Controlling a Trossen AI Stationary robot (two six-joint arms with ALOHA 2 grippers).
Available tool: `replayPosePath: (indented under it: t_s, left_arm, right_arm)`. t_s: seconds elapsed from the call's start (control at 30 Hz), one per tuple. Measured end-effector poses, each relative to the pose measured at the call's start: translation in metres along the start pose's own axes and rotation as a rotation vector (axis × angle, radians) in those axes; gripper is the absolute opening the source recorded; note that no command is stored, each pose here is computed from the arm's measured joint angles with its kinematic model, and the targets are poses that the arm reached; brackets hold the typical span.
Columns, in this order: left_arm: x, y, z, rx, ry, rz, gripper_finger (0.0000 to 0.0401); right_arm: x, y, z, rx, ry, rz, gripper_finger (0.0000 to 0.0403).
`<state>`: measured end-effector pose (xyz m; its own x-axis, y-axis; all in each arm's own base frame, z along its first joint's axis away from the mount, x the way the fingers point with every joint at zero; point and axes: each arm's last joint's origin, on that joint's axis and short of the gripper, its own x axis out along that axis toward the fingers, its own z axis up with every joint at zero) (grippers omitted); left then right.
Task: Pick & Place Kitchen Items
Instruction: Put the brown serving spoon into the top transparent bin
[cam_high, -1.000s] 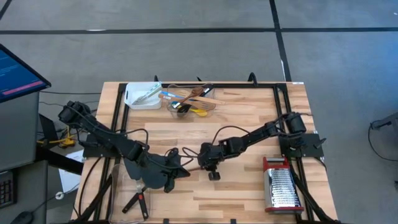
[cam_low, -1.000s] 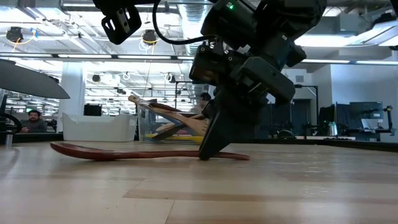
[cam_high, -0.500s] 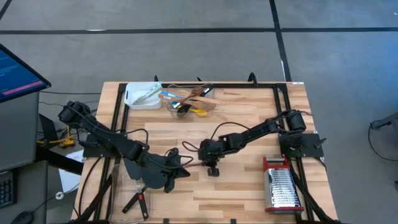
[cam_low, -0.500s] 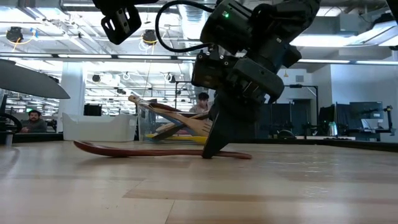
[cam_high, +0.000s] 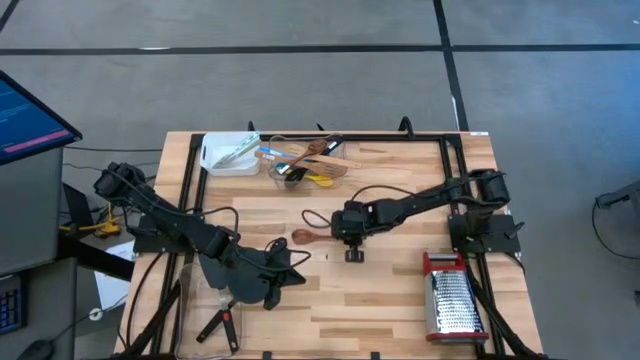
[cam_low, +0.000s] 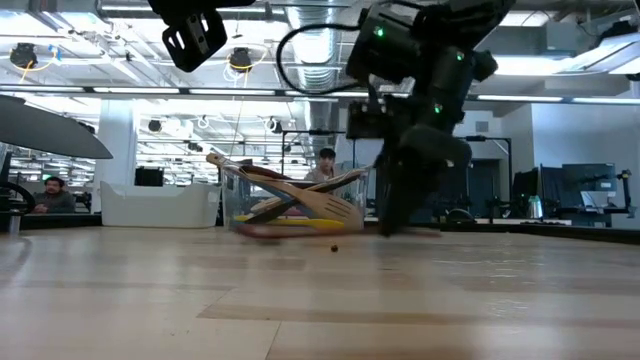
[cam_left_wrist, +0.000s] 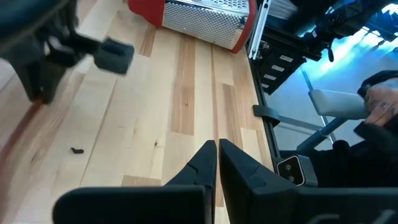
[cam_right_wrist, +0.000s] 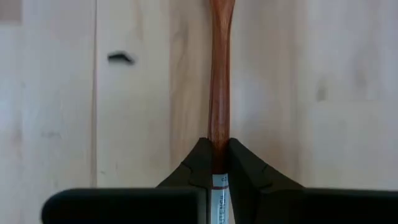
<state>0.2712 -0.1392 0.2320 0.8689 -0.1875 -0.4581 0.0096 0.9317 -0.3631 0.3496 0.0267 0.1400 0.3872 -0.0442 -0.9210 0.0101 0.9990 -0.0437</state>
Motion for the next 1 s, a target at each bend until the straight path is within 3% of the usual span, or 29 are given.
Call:
replayPosePath:
  t_s: [0.43, 0.6, 0.8, 1.0]
  left_arm:
    - [0.000, 0.000, -0.001, 0.002, 0.008, 0.003, 0.0003]
    - [-0.004, -0.012, -0.010, 0.024, 0.051, -0.054, 0.0003]
    - [-0.012, -0.029, -0.026, 0.071, 0.123, -0.105, 0.0003]
    - [-0.018, -0.042, -0.036, 0.119, 0.145, -0.149, 0.0003]
  right_arm:
    - [-0.045, -0.032, 0.010, 0.031, -0.116, -0.019, 0.0019]
    - [-0.068, -0.051, 0.011, 0.047, -0.178, -0.152, 0.0019]
    - [-0.090, -0.075, 0.011, 0.021, -0.226, -0.216, 0.0019]
    - [-0.107, -0.099, 0.013, 0.011, -0.166, -0.316, 0.0019]
